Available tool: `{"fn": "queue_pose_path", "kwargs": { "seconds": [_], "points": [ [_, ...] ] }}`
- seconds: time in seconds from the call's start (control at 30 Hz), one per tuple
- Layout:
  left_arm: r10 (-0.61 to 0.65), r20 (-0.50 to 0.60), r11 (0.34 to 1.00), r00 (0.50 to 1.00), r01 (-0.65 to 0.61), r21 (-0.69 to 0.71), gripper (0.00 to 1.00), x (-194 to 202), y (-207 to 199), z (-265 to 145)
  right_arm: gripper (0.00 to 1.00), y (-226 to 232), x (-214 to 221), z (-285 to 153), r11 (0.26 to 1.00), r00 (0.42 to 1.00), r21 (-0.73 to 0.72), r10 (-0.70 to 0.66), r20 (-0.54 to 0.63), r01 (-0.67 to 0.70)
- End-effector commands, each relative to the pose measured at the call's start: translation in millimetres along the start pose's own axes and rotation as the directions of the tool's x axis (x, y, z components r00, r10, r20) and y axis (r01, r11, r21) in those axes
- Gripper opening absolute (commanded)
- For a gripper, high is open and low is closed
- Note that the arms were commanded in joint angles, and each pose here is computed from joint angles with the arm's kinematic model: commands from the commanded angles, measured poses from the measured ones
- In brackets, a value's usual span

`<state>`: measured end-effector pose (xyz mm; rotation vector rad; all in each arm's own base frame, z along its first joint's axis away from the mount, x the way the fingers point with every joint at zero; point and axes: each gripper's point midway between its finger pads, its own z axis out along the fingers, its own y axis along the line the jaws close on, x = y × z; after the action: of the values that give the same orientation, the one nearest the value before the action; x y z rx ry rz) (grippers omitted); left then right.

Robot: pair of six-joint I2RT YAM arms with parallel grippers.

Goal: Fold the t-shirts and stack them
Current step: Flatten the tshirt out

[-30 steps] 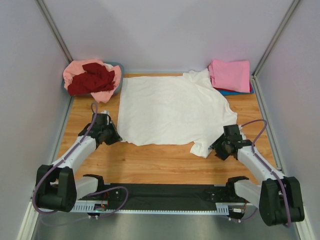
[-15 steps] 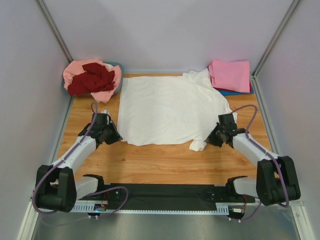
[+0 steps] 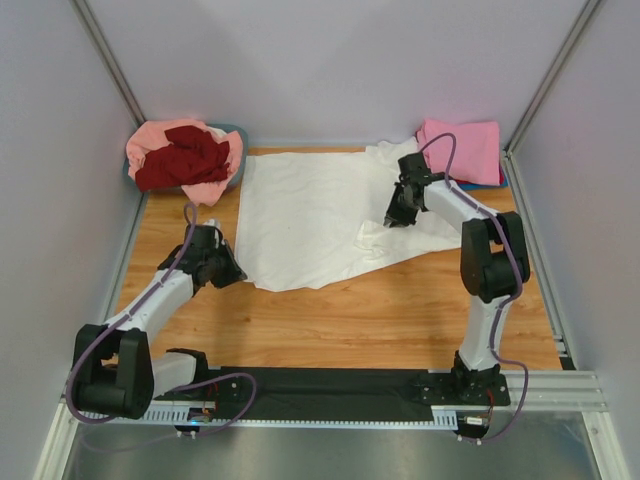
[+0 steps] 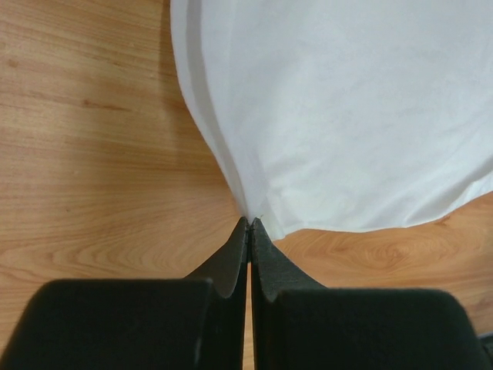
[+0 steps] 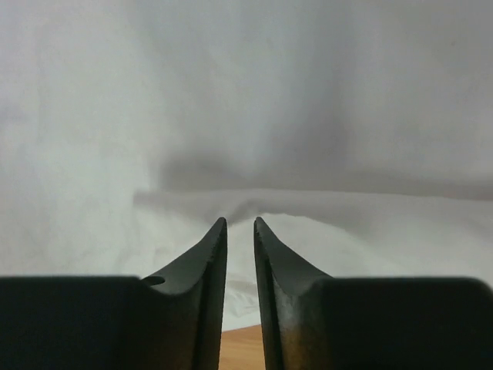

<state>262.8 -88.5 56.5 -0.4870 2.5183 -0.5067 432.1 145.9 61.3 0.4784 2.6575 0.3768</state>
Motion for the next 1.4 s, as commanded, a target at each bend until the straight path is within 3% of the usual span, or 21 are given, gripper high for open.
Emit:
{"fn": "queue_pose_path", "kwargs": {
  "seconds": [0.0, 0.07, 0.2, 0.43, 0.77, 1.37],
  "points": [
    [0.017, 0.028, 0.998, 0.999, -0.019, 0.065, 0.0, -15.5, -17.9, -2.3, 0.24, -13.1, 1.9, -32.7, 0.995, 0.998, 0.066, -0.07, -0.009, 0.07],
    [0.022, 0.025, 0.997, 0.999, -0.023, 0.068, 0.0, -13.8, -17.6, -2.5, 0.4, -13.4, -5.9, -57.0, 0.991, 0.991, 0.091, -0.11, 0.078, 0.103],
    [0.019, 0.031, 0.997, 0.999, -0.021, 0.076, 0.0, -12.6, -17.4, -1.5, 0.45, -22.4, 0.7, -83.3, 0.966, 0.973, 0.197, -0.195, 0.126, 0.168],
    [0.008, 0.012, 0.995, 1.0, -0.009, 0.101, 0.0, -6.5, -19.2, 2.9, 0.45, 13.9, 32.4, -71.0, 0.935, 0.941, 0.162, -0.331, 0.075, 0.316],
    [0.022, 0.021, 0.996, 1.0, -0.024, 0.089, 0.0, -1.9, -14.2, -2.9, 0.41, 46.1, 45.2, -8.3, 0.871, 0.89, 0.187, -0.454, -0.05, 0.455],
    [0.028, 0.016, 0.996, 0.999, -0.029, 0.089, 0.0, -2.1, -13.4, 2.8, 0.32, 39.9, 57.1, 16.7, 0.848, 0.879, 0.229, -0.464, -0.113, 0.477]
  ]
}}
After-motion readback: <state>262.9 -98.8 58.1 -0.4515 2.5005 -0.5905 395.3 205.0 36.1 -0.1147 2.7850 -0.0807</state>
